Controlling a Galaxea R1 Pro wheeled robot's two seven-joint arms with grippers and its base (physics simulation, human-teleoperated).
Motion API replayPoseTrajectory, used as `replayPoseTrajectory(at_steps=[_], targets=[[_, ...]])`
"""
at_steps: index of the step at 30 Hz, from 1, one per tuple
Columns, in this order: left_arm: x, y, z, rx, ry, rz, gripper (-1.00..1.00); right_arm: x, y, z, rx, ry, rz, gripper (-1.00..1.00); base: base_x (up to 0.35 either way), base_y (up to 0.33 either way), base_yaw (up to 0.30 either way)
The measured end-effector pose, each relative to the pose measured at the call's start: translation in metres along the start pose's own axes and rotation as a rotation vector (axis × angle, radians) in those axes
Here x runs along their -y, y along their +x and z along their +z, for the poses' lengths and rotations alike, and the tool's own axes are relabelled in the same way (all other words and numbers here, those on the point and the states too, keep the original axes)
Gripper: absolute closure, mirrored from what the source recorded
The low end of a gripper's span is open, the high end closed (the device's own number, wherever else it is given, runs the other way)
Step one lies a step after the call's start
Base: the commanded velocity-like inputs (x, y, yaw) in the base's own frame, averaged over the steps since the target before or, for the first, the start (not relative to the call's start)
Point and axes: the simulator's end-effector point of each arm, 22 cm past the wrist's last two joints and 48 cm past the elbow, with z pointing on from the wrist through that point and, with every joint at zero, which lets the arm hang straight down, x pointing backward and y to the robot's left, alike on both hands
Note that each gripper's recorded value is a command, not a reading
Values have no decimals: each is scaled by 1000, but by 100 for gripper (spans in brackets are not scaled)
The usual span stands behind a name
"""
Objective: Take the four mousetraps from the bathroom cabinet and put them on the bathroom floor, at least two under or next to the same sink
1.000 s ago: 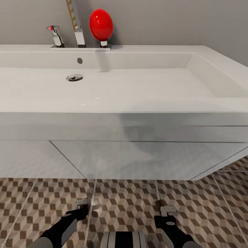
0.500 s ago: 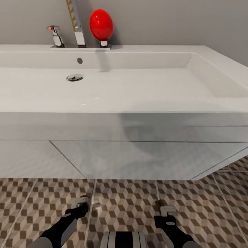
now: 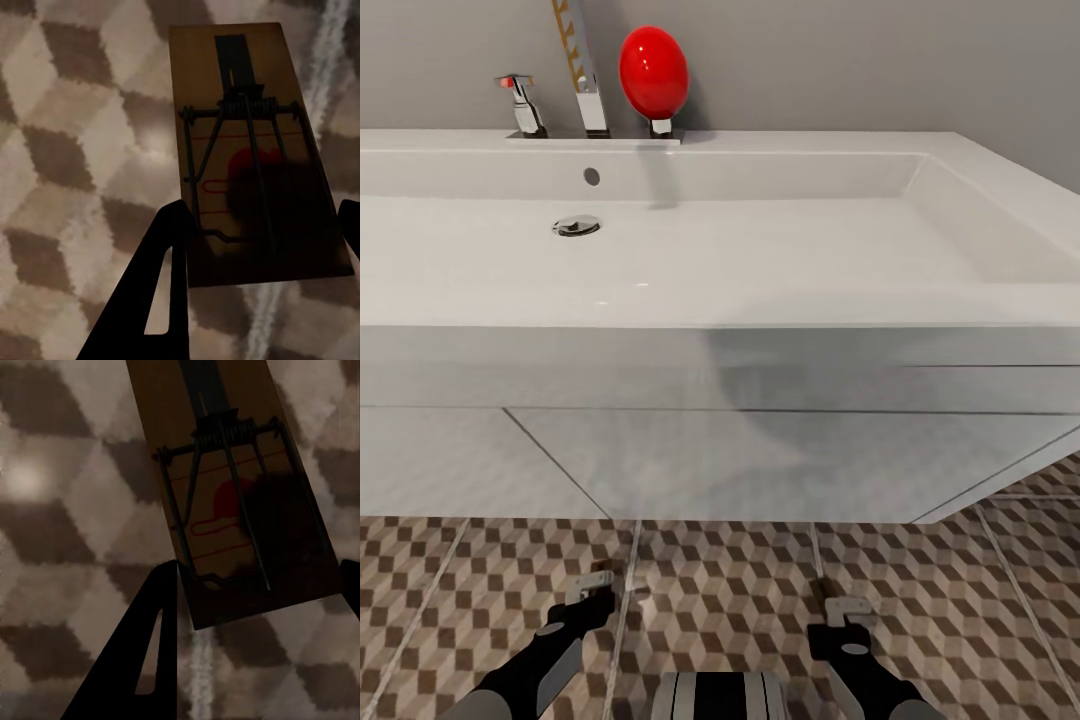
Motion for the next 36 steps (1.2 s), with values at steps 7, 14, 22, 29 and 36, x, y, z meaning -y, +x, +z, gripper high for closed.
replayPoseTrajectory(at_steps=[7, 14, 22, 29, 36], targets=[[0, -6, 0, 27, -1, -4, 100, 0, -5, 0, 21, 0, 3, 100, 0, 0, 0], [0, -18, -1, 88, 0, -16, 100, 1, -5, 0, 24, 1, 4, 100, 0, 0, 0], [0, -20, -1, 94, 1, -19, 100, 0, -5, 0, 22, 0, 4, 100, 0, 0, 0], [1, -19, -1, 93, 1, -18, 100, 1, -4, 0, 19, 1, 3, 100, 0, 0, 0], [1, -19, -1, 93, 1, -18, 100, 1, -5, 0, 22, 1, 4, 100, 1, 0, 0]])
